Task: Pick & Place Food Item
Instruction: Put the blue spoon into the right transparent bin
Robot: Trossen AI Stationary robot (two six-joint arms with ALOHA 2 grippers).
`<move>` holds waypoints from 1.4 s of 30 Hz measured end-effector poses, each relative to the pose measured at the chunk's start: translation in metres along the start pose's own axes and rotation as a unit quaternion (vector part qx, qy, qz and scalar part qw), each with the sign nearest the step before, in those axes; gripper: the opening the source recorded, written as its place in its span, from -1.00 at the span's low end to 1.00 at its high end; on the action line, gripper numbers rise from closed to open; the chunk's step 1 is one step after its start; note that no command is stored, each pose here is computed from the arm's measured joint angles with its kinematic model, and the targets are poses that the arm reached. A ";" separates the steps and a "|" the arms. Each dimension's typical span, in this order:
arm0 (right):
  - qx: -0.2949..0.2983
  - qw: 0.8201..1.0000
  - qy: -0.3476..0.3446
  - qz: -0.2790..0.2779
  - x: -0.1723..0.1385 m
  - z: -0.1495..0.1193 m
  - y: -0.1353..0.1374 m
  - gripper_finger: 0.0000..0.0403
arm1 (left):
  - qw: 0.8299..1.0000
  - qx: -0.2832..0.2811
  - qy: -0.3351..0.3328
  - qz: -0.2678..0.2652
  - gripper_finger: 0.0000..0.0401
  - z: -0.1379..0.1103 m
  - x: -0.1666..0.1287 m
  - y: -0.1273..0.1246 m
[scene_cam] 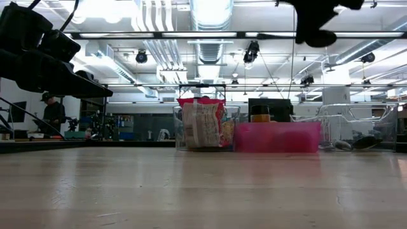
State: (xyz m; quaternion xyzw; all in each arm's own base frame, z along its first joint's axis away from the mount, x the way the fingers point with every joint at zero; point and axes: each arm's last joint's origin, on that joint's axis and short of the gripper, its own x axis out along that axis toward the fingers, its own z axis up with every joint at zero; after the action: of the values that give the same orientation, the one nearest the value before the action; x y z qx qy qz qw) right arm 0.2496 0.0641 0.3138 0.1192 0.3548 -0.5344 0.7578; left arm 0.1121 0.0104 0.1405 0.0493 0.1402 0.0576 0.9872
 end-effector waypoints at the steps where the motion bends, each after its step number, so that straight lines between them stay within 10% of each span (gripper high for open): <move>1: 0.004 1.000 0.003 -0.011 0.006 0.001 -0.005 -0.94 | 1.000 0.000 0.000 0.000 0.22 0.000 0.000 0.000; 10: 0.044 0.995 0.042 -0.076 0.058 0.003 -0.046 -0.94 | 1.000 -0.001 0.000 0.000 0.22 0.000 0.000 0.000; 42: 0.193 0.968 0.161 -0.023 0.194 -0.037 -0.131 -0.94 | 1.000 0.000 0.000 0.000 0.22 0.000 0.000 0.000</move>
State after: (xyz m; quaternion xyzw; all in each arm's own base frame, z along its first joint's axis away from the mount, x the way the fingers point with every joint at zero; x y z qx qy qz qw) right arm 0.1515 -0.1080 0.1837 0.3394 0.3647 -0.5836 0.6412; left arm 0.1121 0.0105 0.1405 0.0496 0.1402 0.0577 0.9872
